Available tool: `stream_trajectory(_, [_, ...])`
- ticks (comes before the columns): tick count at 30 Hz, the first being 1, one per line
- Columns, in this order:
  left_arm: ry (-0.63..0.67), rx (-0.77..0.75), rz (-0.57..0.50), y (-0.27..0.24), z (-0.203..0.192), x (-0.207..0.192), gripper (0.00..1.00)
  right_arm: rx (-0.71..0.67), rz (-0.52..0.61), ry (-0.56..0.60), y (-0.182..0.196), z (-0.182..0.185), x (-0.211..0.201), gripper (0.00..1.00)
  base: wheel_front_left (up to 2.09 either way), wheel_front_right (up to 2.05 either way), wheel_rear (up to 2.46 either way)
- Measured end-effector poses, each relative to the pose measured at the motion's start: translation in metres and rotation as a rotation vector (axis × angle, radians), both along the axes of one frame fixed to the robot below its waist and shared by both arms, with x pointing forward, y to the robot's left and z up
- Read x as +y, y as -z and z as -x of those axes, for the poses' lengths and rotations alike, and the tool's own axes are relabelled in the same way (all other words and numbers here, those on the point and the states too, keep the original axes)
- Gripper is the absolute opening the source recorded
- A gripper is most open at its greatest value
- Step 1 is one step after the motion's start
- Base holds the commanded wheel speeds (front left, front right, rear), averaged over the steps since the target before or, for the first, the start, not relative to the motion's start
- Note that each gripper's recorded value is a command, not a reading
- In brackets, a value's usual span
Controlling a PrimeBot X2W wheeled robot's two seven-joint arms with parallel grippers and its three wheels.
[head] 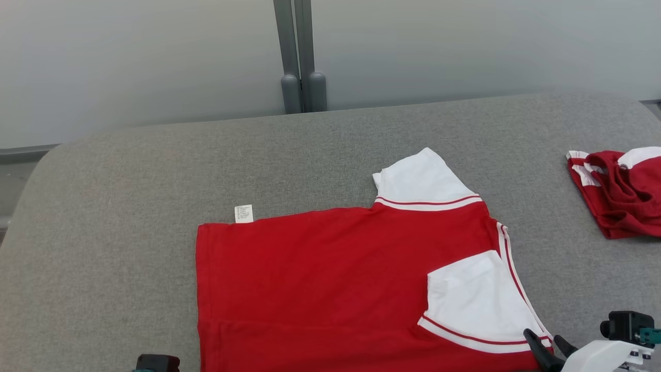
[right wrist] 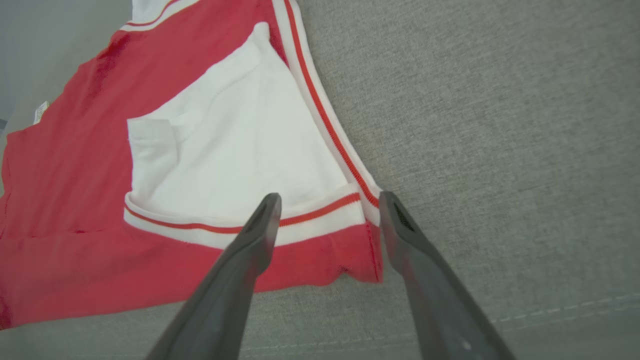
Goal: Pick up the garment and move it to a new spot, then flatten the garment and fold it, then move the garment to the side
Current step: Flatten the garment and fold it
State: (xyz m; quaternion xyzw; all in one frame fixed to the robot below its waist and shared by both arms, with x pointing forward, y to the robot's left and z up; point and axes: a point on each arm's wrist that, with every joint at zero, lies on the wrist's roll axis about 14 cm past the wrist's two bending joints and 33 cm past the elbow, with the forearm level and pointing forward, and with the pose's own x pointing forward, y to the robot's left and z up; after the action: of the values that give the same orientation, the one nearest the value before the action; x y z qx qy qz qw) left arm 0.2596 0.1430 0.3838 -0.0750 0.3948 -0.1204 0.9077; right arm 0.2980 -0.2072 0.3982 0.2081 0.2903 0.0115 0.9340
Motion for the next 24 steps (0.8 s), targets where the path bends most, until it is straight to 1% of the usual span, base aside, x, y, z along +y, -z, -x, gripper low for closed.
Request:
stream_trajectory(7, [-0.002,-0.038,-0.013,-0.01,-0.007,0.004,1.0,-0.052,0.012,0.003,-0.018,-0.005,0.0,1.0,0.0,0.0,0.0])
stream_trajectory(11, [0.003,-0.117,-0.042,-0.028,-0.028,0.009,1.0,-0.13,0.027,0.003,-0.039,-0.018,-0.001,1.0,0.0,0.0,0.0])
stream_trajectory(15, [0.012,-0.174,-0.064,-0.04,-0.054,0.011,1.0,-0.235,0.023,-0.029,-0.068,-0.049,0.009,1.0,0.0,0.0,0.0])
stream_trajectory(19, [0.012,-0.246,-0.075,-0.053,-0.093,0.012,1.0,-0.323,0.054,-0.057,-0.093,-0.089,0.012,1.0,0.0,0.0,0.0])
stream_trajectory(24, [0.029,-0.304,-0.083,-0.06,-0.141,0.006,1.0,-0.39,0.088,-0.087,-0.111,-0.141,0.015,1.0,0.0,0.0,0.0])
